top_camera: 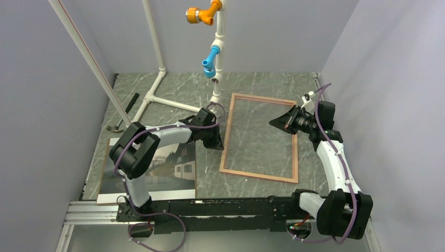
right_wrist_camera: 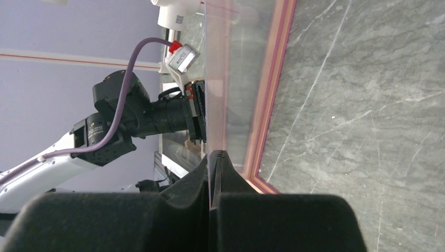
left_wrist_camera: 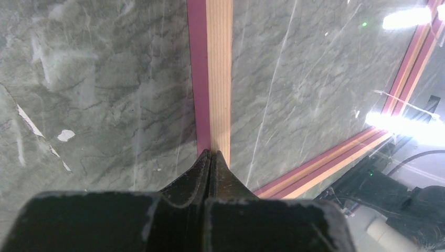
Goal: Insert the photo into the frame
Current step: Place the photo frame item in the photo frame.
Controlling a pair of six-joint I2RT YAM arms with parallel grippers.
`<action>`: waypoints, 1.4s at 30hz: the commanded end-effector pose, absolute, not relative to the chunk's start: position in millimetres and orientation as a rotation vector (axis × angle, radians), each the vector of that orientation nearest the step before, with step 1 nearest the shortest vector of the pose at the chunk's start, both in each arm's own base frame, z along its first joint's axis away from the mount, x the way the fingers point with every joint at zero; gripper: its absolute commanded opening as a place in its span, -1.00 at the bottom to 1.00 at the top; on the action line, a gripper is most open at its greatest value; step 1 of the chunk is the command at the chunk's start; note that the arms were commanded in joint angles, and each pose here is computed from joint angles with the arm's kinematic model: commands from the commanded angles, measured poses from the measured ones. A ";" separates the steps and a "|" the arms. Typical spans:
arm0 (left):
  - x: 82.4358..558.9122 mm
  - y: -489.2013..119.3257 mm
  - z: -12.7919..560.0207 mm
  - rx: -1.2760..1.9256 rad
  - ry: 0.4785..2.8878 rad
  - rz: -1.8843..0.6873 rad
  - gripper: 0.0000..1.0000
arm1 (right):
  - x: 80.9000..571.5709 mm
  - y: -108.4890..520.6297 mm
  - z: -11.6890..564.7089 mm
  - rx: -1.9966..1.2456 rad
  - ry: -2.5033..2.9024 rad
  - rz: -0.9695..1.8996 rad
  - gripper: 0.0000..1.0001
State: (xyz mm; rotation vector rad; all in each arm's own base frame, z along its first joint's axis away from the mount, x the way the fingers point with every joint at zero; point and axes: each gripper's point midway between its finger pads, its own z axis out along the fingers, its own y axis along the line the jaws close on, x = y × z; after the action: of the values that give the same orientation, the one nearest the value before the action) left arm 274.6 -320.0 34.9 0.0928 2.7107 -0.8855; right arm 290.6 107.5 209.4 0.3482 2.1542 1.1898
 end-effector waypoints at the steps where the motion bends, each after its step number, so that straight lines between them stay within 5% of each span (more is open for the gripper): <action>1: 268.4 -296.8 -7.8 0.071 2.808 -0.686 -1.00 | 292.7 117.0 222.2 0.256 2.124 1.249 -1.00; 42: 267.1 -298.0 -10.0 0.076 2.816 -0.688 -1.00 | 275.8 127.5 196.9 0.340 2.197 1.374 -1.00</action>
State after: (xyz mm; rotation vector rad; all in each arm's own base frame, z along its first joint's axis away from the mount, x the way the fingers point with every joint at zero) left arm 274.5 -320.4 34.5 0.0932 2.7175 -0.8870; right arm 291.0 113.1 198.6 0.3798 2.1664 1.2576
